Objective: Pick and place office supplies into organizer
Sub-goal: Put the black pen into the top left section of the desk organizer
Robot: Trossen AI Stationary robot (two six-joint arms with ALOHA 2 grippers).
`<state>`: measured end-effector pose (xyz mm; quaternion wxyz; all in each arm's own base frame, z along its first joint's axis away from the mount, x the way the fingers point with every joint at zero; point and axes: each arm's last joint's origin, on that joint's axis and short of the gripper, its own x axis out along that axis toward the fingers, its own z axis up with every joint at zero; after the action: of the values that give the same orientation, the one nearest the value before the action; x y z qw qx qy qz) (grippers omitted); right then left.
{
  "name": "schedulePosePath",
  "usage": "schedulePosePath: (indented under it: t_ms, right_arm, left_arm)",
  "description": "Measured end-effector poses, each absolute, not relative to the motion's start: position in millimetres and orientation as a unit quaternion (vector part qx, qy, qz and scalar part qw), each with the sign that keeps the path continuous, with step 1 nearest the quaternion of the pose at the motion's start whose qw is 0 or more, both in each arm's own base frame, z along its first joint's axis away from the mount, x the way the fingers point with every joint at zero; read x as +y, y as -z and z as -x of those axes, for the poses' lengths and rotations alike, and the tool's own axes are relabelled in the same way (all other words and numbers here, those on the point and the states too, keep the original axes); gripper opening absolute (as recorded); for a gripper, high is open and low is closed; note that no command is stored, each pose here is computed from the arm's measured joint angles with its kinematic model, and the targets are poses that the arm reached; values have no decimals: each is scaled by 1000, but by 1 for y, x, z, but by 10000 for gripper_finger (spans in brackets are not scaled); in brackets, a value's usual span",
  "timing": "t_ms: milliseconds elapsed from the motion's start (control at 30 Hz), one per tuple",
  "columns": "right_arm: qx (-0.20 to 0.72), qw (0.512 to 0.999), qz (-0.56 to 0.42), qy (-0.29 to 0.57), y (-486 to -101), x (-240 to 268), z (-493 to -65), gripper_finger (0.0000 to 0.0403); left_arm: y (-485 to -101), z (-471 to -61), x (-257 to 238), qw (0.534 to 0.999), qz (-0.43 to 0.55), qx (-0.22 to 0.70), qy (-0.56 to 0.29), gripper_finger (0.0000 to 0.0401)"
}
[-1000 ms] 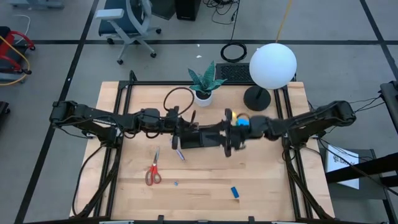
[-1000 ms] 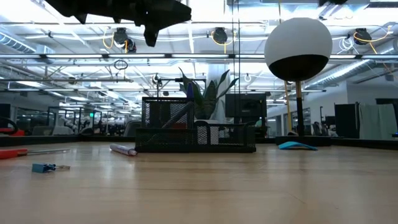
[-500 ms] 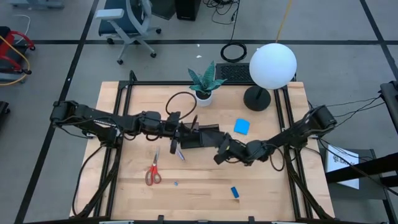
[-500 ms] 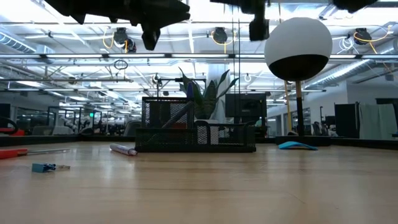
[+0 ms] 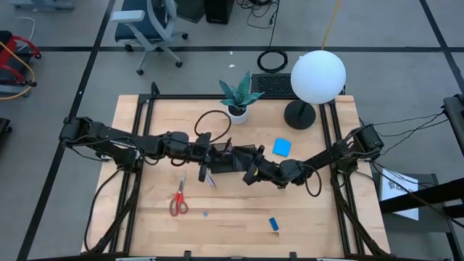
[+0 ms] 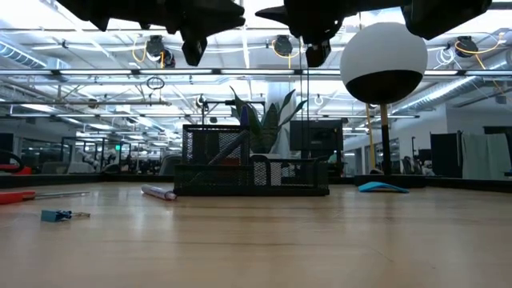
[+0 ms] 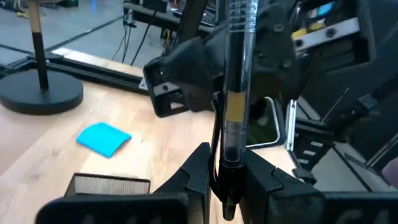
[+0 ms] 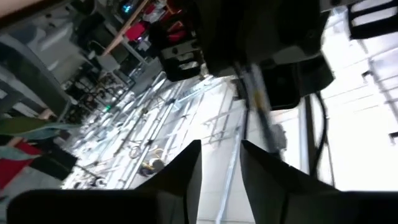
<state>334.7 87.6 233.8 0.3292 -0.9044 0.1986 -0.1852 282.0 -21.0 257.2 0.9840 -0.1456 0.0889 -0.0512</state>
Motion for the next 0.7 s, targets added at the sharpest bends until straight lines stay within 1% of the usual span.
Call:
schedulePosePath:
  t_ms: [233,700]
  right_arm:
    - [146,314,922,172,-235,95,-335,91]
    - [120,300,931,169,-236,89,-337,110]
  left_arm:
    - [-255,-286,-21,984,150,79,53,52]
    - [-244,-296,-22,981,166,85,51,52]
